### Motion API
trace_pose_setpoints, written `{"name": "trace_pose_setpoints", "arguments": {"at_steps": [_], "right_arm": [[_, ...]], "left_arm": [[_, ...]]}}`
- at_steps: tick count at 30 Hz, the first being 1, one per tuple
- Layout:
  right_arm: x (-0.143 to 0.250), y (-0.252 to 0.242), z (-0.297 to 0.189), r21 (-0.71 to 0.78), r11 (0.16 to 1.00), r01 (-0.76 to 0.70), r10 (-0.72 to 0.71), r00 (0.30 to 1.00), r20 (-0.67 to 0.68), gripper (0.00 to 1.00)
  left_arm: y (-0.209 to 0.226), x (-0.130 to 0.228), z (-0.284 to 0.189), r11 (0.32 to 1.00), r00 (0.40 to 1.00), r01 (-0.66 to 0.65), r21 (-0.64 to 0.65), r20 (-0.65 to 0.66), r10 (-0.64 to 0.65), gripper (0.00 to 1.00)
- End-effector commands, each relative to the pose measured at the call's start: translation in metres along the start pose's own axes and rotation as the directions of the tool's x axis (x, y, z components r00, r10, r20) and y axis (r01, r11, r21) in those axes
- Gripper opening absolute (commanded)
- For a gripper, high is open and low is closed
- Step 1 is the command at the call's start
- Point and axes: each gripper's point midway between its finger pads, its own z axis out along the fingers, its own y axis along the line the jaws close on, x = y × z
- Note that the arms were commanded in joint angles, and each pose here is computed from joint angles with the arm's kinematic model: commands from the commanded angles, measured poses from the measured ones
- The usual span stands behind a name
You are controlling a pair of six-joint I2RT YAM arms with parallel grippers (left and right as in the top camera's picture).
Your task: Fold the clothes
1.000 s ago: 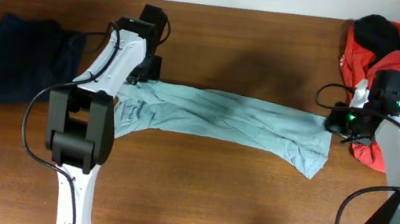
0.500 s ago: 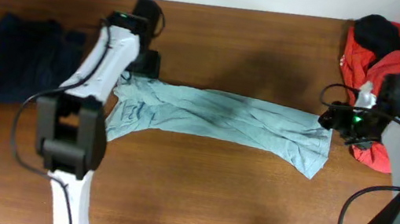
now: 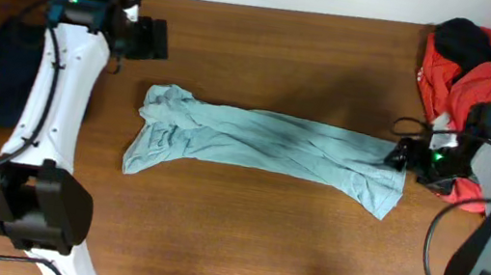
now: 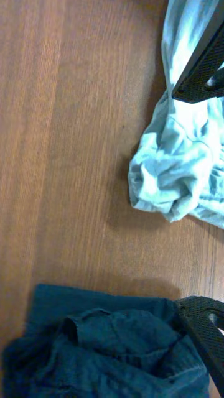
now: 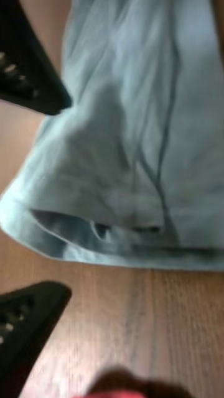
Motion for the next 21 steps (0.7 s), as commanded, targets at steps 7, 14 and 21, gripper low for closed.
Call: {"name": "trace_pose_setpoints", "arguments": {"at_steps": [7,14,21], "right_arm": [[0.007,-0.005,0.017,-0.014,1.0,-0.007,0.006,0.999,-0.047,0.7],[0.01,-0.014,0.017,0.037,0.999,-0.008,0.01,0.998,-0.059,0.69],[0.018,-0.015,0.022,0.04,0.999,-0.013,0.016,0.997,-0.079,0.77]], "left_arm": [[0.015,0.0,-0.002,0.999,0.999,0.035,0.028,-0.014,-0.035,0.99],[0.015,0.002,-0.002,0.999,0.999,0.036,0.027,-0.023,-0.035,0.99],[0.015,0.009,-0.002,0.999,0.998,0.034,0.023,-0.053,-0.033,0.99]]}}
